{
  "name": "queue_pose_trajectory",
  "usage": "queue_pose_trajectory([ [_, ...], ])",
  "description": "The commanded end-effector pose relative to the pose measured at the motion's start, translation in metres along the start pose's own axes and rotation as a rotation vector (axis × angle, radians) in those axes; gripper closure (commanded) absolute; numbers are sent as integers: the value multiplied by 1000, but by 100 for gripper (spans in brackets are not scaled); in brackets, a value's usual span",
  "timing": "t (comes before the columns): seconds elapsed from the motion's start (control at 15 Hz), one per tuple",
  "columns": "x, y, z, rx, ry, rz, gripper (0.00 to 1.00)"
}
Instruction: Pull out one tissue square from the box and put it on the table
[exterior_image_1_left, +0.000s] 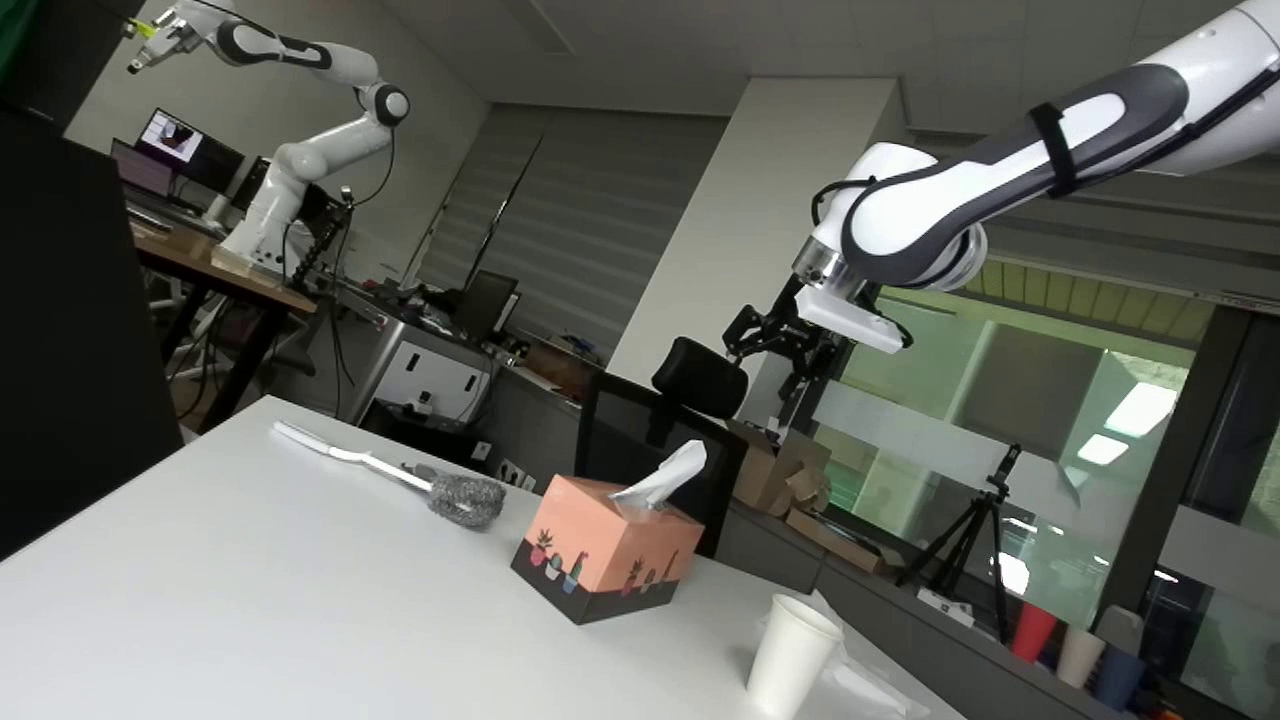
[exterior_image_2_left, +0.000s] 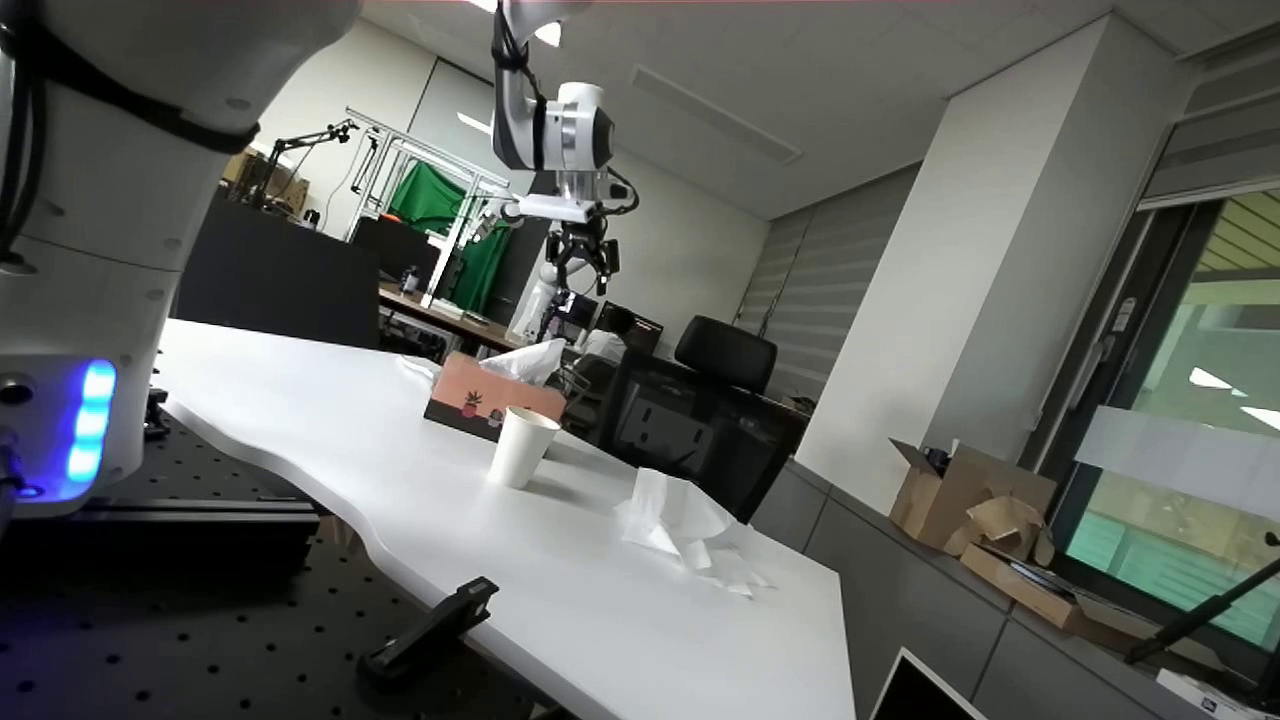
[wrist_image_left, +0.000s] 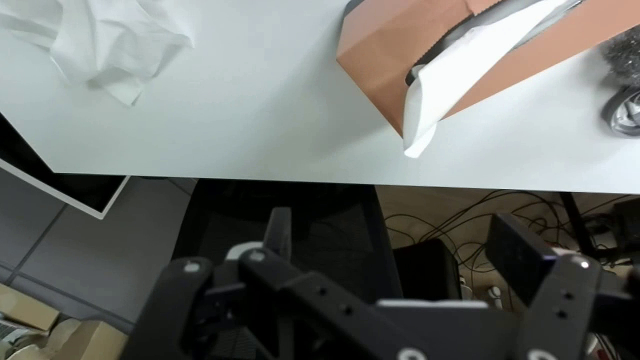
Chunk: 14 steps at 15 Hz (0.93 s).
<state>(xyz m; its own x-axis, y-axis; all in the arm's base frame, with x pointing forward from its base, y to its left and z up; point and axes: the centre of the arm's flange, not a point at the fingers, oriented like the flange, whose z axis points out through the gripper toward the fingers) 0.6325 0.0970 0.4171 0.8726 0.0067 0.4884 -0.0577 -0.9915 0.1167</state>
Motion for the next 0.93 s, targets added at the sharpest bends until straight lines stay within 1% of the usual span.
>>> queue_pose_trajectory([
  [0.0,1,-3,2,2,-2,0,0],
  [0.6,4,3,2,-2,-3,9,0],
  [0.73,11,6,14,-2,-12,27,0],
  [0.87,17,9,29,20,-57,66,0],
])
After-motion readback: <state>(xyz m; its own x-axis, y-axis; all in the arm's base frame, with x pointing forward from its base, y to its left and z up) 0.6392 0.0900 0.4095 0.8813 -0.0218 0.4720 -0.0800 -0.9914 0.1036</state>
